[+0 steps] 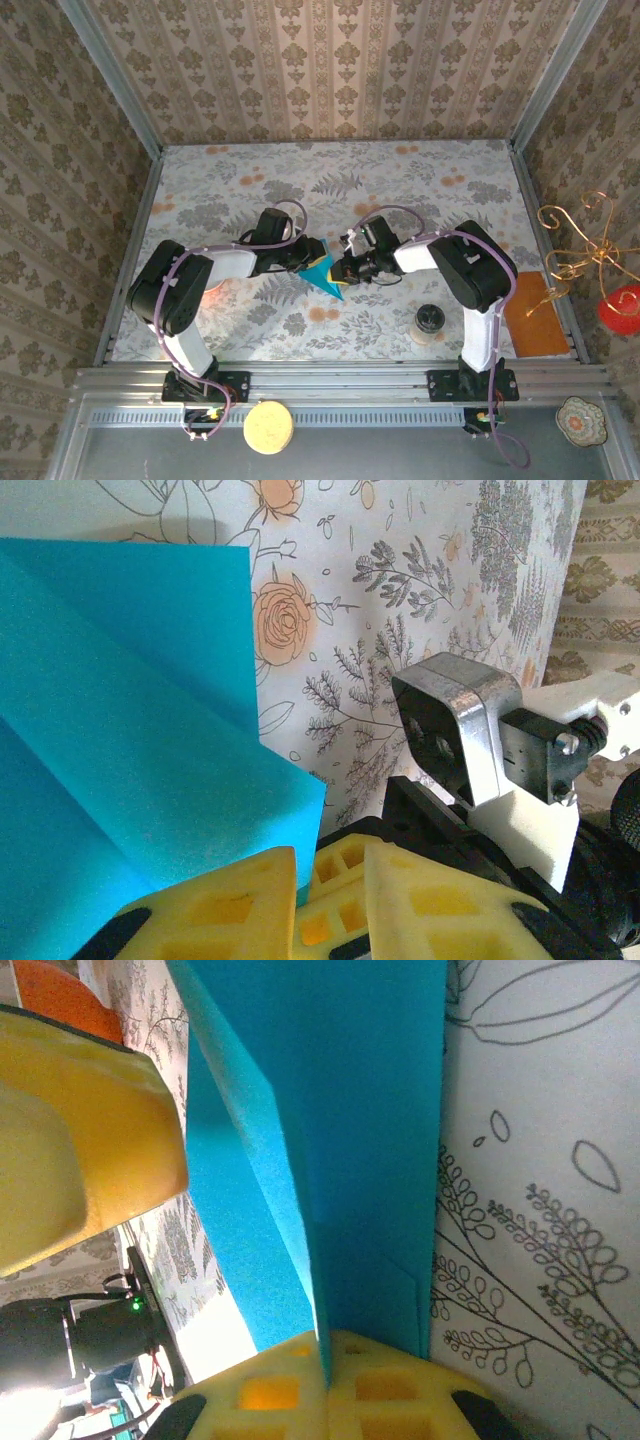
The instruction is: Fold a paper plane with a square sheet of paper (pick it up from the middle)
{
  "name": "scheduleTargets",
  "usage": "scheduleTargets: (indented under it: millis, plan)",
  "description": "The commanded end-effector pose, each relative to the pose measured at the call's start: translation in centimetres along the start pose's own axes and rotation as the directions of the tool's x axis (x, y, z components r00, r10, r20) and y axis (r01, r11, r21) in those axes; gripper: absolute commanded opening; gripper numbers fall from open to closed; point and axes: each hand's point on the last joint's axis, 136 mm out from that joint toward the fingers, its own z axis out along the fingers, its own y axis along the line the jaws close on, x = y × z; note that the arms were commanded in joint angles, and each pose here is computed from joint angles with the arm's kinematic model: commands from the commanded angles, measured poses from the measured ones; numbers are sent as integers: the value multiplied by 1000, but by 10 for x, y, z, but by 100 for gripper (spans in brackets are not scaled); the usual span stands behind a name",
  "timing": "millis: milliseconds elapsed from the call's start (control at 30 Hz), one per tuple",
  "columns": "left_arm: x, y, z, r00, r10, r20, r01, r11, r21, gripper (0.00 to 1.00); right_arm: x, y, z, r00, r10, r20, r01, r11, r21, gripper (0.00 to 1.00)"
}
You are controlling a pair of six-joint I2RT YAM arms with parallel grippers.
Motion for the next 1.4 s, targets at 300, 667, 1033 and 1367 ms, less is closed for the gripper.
scheduleTargets:
  millis: [300, 667, 1033, 1367]
  plan:
    - [2, 16, 11, 999, -34, -35, 31, 997, -77, 23, 14, -20, 1, 997, 52, -52, -48, 996, 74, 13]
    - [3, 26, 13, 997, -60, -46, 55, 992, -117, 21, 13, -9, -5, 998, 30, -49, -27, 998, 61, 21]
    - [3, 24, 13, 997, -57, -49, 51, 992, -116, 21, 14, 7, -23, 1000, 9, -17, -8, 999, 48, 31]
    - [4, 25, 12, 997, -58, -49, 52, 991, -119, 21, 18, 0, -37, 1000, 13, 23, -15, 995, 102, 33]
